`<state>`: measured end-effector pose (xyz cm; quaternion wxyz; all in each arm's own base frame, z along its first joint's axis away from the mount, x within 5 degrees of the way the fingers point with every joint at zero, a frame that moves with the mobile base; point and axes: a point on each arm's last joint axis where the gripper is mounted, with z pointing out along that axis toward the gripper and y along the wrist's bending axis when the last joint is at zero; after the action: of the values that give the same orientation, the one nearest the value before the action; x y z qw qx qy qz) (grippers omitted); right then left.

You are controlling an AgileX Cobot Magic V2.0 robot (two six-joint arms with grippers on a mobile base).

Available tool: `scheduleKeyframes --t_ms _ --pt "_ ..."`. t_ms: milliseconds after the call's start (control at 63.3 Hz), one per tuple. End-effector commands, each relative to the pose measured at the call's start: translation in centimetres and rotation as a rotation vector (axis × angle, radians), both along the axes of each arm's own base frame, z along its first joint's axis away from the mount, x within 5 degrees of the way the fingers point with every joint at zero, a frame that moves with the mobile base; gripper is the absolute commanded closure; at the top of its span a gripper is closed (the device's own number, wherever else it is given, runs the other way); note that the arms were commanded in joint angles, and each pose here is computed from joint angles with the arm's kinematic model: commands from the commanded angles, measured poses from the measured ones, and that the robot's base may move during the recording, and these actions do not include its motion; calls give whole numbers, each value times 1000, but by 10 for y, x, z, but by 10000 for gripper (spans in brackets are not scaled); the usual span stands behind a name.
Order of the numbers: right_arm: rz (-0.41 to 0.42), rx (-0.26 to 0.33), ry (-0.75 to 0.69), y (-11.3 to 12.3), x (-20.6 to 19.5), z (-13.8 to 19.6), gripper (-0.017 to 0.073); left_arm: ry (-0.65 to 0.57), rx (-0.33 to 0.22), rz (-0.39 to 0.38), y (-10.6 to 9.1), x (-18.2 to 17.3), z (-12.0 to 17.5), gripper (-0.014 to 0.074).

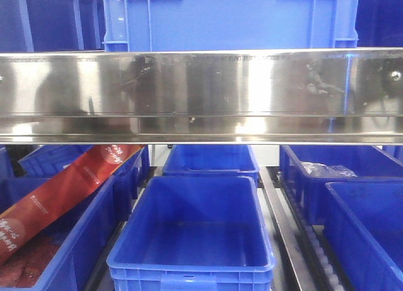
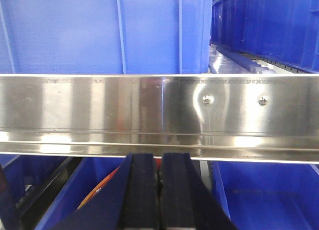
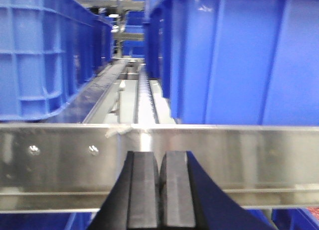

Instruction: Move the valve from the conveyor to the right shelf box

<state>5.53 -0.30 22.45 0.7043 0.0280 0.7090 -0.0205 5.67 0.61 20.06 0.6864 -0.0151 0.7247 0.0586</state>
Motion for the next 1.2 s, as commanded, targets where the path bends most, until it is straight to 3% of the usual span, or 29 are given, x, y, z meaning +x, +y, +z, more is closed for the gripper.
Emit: scheduleKeyframes --t_ms 0,253,1184 --pt "-17 -21 -6 -1 0 -12 727 -24 -10 1 0 -1 2 705" --pt "-3 -46 10 -1 1 -20 727 -24 -10 1 0 -1 2 705" --pt "-5 -48 -5 -1 1 -19 727 -24 -10 1 0 -1 2 705"
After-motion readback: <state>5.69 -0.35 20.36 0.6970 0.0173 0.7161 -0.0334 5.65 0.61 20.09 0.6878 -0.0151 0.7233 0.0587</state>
